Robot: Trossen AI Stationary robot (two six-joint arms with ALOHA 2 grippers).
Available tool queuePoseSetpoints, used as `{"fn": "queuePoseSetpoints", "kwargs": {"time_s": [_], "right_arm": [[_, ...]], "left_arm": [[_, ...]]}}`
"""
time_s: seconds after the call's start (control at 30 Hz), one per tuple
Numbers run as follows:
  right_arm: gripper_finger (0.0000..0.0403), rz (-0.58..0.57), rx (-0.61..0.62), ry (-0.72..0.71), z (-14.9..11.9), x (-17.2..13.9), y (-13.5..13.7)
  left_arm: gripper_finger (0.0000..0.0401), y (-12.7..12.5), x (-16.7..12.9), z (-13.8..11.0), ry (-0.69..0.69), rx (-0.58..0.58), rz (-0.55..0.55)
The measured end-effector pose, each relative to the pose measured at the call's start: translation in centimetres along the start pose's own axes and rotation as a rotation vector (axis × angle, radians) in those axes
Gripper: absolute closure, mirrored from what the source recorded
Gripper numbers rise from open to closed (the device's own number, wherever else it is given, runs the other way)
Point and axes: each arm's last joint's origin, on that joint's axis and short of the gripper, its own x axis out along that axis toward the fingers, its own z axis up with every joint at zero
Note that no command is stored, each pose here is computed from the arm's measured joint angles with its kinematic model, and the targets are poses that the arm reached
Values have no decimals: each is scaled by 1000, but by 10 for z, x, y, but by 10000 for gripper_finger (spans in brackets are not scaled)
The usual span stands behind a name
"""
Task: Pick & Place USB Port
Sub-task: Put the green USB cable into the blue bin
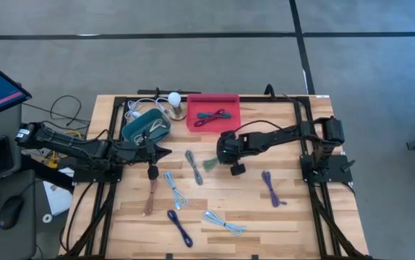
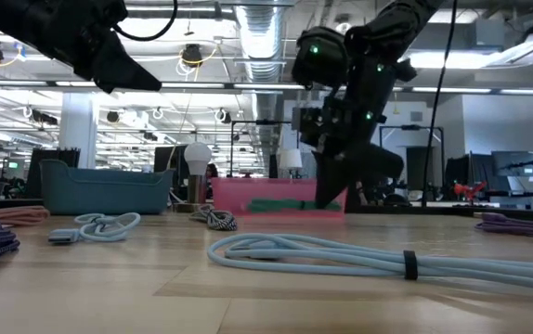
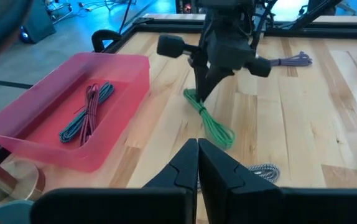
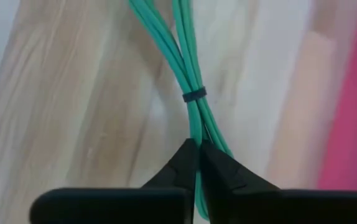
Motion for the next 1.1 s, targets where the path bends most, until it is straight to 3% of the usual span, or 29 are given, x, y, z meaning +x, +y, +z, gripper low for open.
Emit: {"fn": "queuePoseSetpoints", "kwargs": {"time_s": [0.27, 0.5, 0.87, 1.1], "right_arm": [[401, 19, 115, -165, 5, -31, -18], [402, -25, 151, -345, 16, -54, -29], [403, -69, 223, -528, 31, -60, -37], [403, -112, 249, -661, 42, -68, -41]], "left_arm": [[389, 7, 2, 13, -111, 41, 45], [389, 18, 6, 13, -110, 35, 113], [388, 20, 6, 16, -140, -27, 98], [356, 20, 6, 17, -146, -36, 82]]}}
